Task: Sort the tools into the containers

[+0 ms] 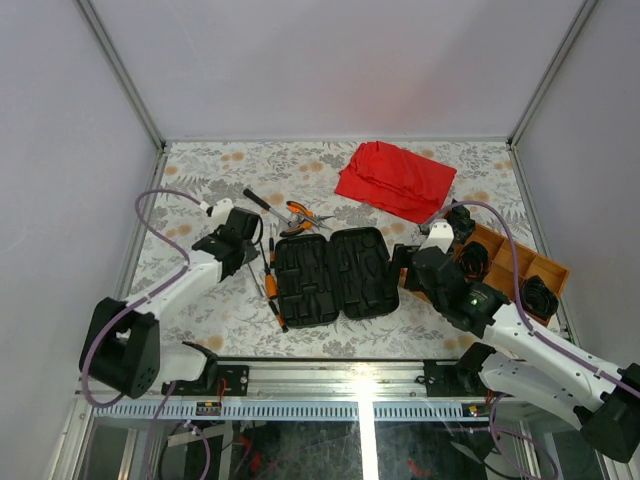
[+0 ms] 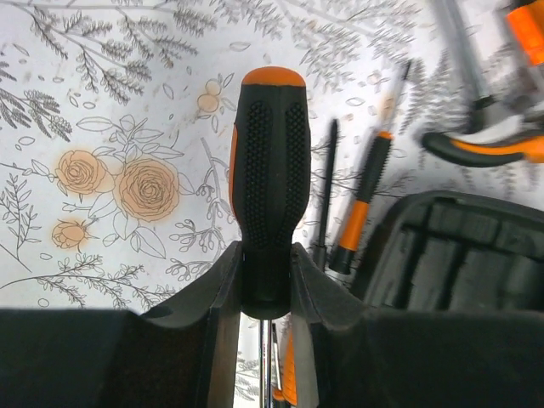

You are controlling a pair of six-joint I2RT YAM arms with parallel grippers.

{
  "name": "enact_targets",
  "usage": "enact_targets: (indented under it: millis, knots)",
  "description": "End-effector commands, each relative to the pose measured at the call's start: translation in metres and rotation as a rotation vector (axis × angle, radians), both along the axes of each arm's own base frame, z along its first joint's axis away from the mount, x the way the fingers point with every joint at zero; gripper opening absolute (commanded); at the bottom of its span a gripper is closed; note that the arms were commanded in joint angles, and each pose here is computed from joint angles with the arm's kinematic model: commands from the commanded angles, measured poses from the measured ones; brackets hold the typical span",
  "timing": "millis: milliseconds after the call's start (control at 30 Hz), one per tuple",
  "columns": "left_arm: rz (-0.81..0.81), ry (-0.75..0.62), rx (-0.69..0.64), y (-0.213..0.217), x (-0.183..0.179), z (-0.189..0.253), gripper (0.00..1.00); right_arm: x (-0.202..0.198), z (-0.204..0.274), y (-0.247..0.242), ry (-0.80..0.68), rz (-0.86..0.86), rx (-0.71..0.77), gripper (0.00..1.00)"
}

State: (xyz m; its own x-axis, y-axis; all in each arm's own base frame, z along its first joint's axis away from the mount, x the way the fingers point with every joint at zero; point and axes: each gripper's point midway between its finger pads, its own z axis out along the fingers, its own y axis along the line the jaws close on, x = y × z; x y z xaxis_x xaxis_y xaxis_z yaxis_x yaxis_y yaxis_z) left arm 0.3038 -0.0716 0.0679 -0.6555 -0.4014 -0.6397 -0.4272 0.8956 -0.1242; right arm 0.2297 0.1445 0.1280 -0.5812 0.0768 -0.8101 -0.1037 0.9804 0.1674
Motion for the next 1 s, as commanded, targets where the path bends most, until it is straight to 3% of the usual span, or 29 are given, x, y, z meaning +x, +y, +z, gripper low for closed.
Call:
enact_targets:
  millis: [0, 267, 533, 800, 967]
  knots:
    - [-0.064, -0.076, -0.034, -0.010, -0.003, 0.028, 0.01, 0.012, 0.031, -0.005, -0.110, -0.099, 0.097, 0.89]
    - [-0.305, -0.199, -0.163, -0.070, -0.019, 0.068, 0.00, 0.007, 0.037, 0.016, -0.097, 0.021, 0.140, 0.90]
    - [-0.499, -0.254, -0.346, -0.129, -0.040, 0.084, 0.00, -0.007, 0.053, 0.053, -0.087, 0.200, 0.287, 0.89]
    - [-0.624, -0.314, -0.607, -0.197, -0.065, 0.090, 0.00, -0.009, 0.078, 0.060, -0.189, 0.157, 0.559, 0.82]
    - [-0.716, -0.317, -0.653, -0.227, -0.074, 0.093, 0.00, -0.014, 0.091, 0.064, -0.245, 0.171, 0.703, 0.78]
